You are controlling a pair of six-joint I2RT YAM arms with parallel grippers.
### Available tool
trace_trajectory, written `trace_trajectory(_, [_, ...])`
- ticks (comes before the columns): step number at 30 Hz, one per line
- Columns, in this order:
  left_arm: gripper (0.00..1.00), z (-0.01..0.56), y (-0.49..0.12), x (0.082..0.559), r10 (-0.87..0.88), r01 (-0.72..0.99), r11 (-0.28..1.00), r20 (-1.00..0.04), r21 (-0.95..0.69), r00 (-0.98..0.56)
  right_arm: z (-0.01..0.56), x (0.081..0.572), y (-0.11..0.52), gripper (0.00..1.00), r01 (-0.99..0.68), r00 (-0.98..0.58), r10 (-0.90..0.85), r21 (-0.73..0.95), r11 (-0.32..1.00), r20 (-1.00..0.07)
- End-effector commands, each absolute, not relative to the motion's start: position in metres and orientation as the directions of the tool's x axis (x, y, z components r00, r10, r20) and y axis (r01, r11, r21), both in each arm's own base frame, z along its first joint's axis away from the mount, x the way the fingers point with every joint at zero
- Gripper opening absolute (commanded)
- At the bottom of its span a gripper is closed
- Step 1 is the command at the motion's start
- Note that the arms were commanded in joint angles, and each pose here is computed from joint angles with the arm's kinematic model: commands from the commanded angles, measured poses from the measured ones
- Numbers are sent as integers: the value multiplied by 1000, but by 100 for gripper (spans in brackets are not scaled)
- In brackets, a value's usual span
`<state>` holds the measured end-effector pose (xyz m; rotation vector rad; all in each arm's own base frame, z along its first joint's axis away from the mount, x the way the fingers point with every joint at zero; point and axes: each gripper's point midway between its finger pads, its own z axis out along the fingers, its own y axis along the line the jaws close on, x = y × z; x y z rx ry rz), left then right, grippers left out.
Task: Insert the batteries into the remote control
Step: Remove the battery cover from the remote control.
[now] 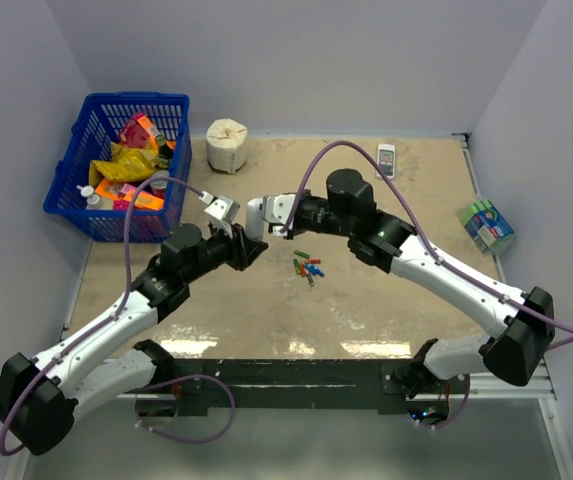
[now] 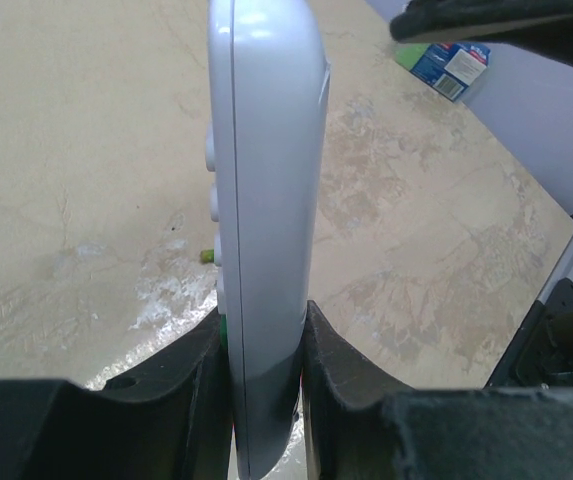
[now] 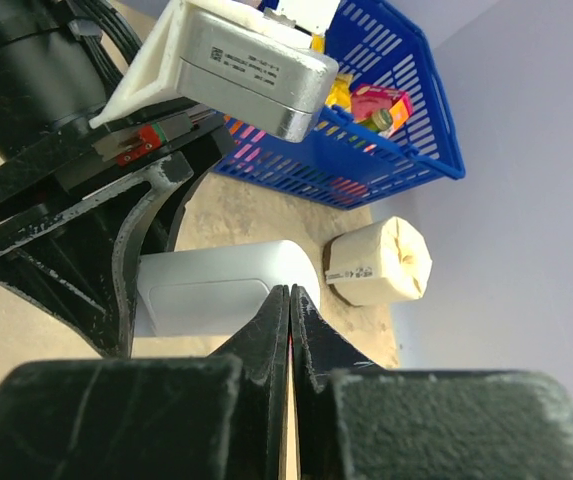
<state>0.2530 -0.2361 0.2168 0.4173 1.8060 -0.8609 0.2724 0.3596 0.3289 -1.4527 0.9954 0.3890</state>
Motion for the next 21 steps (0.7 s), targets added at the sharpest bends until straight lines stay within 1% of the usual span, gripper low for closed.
trace_trajectory(1, [0,217,-232,263,-153,599,712,-913,-366,-377,311,270,361,0,-787,531,-353,-603,131,-770])
trace_trajectory(2, [0,214,-231,263,-151,594,717,-912,-366,-381,312,271,361,0,-787,529,-347,-600,140,-774])
trace_trajectory(3, [0,210,-230,263,-142,586,724,-910,-363,-389,306,269,361,6,-794,520,-348,-592,139,-780])
trace_trajectory(4, [0,207,-228,265,-139,576,733,-908,-363,-395,304,269,360,14,-797,515,-345,-587,145,-784])
trace_trajectory(5, [0,205,-227,265,-136,569,739,-906,-362,-400,302,269,361,30,-795,518,-343,-589,147,-784])
trace_trajectory(6, [0,200,-225,266,-122,558,751,-904,-354,-409,295,269,360,38,-799,510,-352,-584,144,-785])
trace_trajectory(8, [0,197,-224,265,-114,554,754,-902,-352,-417,287,271,361,47,-801,508,-368,-584,130,-779])
trace_trajectory(11, [0,197,-225,263,-111,557,751,-900,-354,-421,280,275,363,52,-801,506,-382,-585,124,-774])
trace_trajectory(14, [0,197,-225,263,-108,560,749,-900,-353,-423,279,278,366,55,-795,515,-375,-593,128,-771])
trace_trajectory(21, [0,197,-226,263,-109,560,746,-895,-361,-432,280,280,373,56,-798,519,-358,-590,121,-776])
